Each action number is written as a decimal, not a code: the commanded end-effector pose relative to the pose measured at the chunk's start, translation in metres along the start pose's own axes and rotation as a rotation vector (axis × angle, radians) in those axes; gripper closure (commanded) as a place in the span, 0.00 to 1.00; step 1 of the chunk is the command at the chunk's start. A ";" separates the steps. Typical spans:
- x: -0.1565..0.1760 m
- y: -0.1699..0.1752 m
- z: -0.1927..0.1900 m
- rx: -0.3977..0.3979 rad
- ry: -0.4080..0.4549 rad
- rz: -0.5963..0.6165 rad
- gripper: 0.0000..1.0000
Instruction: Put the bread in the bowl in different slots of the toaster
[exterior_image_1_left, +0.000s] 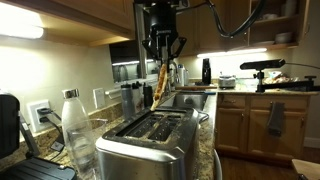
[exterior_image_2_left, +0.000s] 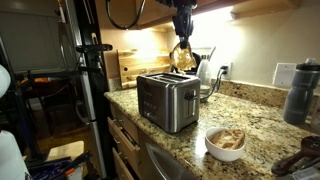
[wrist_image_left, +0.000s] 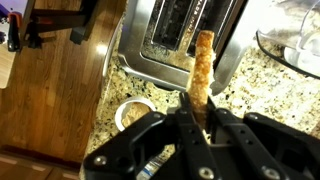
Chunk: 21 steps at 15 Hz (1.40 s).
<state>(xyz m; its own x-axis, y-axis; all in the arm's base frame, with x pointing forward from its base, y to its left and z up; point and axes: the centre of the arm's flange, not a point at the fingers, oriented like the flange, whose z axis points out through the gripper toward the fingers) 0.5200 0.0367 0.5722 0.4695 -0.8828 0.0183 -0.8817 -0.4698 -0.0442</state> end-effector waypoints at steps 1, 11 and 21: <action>0.004 0.005 0.004 0.004 -0.062 -0.048 0.90; 0.017 -0.001 0.038 -0.004 -0.176 -0.117 0.90; -0.012 -0.014 0.045 -0.071 -0.193 -0.161 0.90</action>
<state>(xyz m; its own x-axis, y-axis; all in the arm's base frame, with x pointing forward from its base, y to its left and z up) 0.5387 0.0367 0.5148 0.5856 -0.7917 -0.1741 -0.8047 -0.5936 -0.0075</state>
